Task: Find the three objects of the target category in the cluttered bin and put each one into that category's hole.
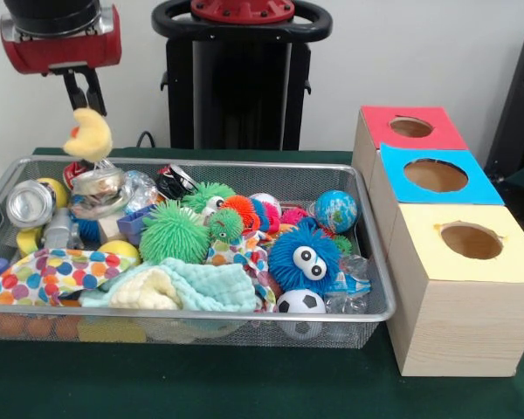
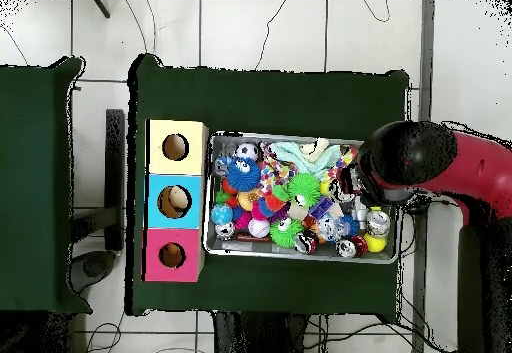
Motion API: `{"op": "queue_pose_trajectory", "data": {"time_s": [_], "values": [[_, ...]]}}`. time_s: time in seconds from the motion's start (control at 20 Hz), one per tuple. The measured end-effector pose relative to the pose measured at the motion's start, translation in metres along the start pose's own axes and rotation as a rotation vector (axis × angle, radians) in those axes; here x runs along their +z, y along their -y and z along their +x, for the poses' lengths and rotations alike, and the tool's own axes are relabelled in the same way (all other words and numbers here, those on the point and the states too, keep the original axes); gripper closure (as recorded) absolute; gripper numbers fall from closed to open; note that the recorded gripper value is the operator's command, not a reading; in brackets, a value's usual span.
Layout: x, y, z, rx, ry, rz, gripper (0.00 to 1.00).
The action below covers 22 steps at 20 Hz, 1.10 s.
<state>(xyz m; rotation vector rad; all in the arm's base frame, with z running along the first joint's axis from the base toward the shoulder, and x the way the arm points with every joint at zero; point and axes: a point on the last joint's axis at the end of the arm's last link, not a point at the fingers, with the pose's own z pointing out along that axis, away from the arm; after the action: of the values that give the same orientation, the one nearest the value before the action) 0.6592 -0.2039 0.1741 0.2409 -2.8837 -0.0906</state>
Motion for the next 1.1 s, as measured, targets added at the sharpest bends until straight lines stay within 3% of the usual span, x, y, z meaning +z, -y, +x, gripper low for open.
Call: {"op": "queue_pose_trajectory", "data": {"time_s": [0.6,1.1], "values": [[0.029,0.013,-0.019,0.003,0.176,0.064,1.00],[0.039,0.016,-0.017,0.007,0.171,0.069,1.00]]}}
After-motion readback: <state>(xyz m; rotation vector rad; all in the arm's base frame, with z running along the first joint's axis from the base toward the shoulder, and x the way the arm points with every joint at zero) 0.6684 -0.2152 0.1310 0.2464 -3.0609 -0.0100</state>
